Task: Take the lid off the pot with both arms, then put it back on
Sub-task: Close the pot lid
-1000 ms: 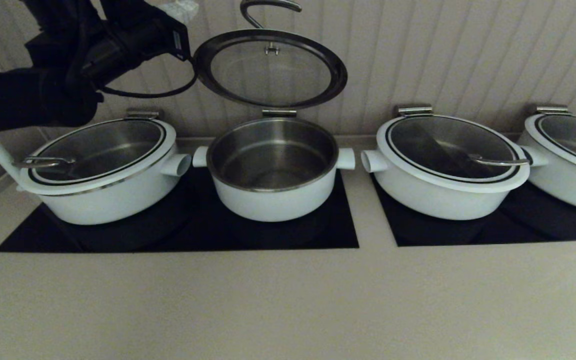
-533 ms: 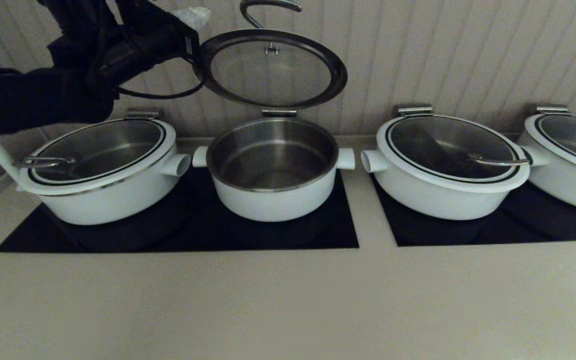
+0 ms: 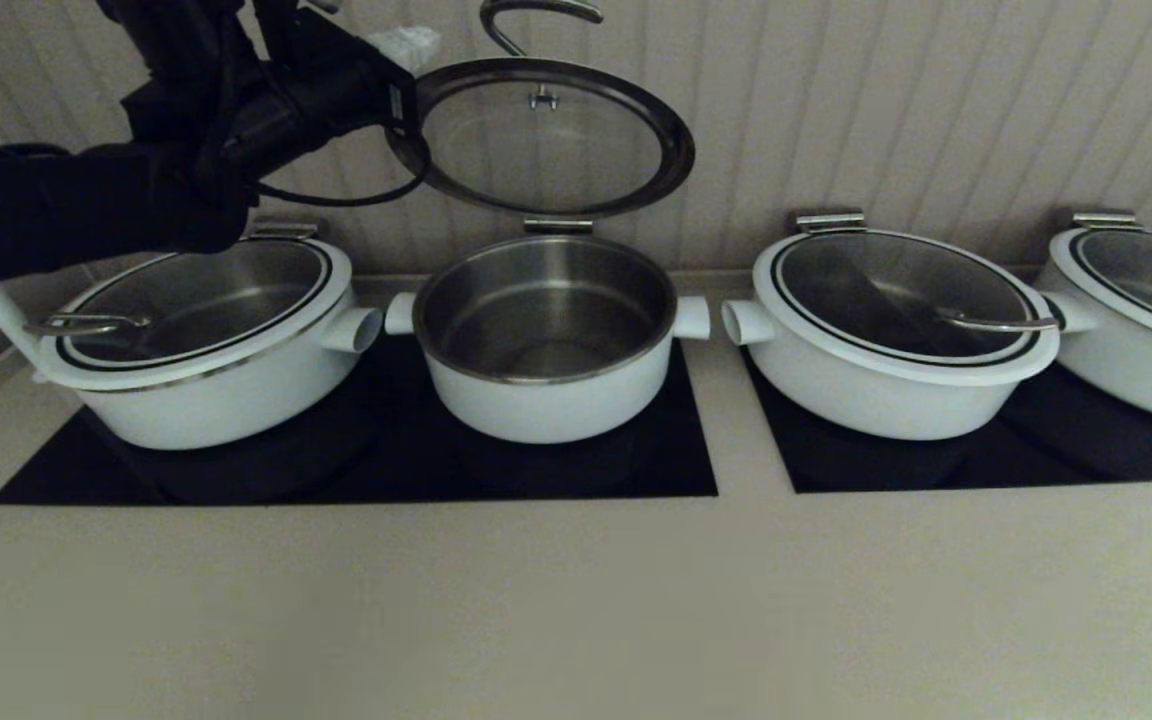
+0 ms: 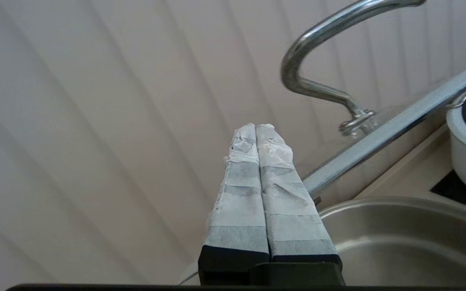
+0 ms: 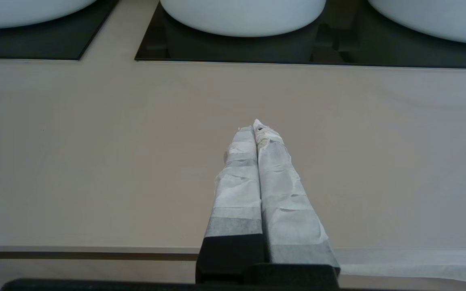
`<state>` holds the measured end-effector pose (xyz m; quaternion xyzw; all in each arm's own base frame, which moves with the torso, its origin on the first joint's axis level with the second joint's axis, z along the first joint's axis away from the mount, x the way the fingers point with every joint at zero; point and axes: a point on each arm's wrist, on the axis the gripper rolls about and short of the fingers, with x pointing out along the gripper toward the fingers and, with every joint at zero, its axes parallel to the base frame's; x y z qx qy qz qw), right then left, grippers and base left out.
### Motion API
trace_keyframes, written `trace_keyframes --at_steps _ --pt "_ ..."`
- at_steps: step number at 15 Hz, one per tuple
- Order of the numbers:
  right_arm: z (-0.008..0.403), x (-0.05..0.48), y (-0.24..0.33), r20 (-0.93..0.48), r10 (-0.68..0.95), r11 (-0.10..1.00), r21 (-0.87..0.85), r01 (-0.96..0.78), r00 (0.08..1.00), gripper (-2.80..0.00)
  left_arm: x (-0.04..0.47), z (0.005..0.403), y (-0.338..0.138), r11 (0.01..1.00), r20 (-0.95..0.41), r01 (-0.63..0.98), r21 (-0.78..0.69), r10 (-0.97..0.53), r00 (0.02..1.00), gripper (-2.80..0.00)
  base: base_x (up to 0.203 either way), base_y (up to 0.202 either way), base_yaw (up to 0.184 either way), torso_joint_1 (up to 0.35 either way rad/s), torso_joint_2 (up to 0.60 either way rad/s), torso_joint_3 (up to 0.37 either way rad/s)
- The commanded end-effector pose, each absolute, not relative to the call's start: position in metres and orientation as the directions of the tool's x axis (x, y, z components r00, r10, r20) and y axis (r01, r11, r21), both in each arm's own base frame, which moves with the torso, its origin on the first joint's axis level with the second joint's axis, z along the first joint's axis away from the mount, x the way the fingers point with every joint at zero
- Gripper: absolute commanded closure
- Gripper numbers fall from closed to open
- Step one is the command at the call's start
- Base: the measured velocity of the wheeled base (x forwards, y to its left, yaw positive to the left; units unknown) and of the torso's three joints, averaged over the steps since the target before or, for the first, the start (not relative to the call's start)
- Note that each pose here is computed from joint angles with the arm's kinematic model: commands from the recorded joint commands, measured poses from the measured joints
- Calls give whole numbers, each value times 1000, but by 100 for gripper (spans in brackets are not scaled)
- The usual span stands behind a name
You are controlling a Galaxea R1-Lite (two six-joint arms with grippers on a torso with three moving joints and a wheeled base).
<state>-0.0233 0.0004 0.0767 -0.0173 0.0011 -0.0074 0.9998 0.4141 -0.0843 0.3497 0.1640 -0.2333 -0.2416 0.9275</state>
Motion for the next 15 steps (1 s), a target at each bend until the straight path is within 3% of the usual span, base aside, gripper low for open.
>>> trace_keyframes --at_steps 1,15 --pt "77 -23 0 -2 -15 999 -35 15 1000 0 413 350 -87 826 355 378 419 -532 769 0 0 0 0 0 0 0" --pt "76 -23 0 -3 -15 999 -35 15 1000 0 403 340 -93 795 285 445 412 -576 766 0 0 0 0 0 0 0"
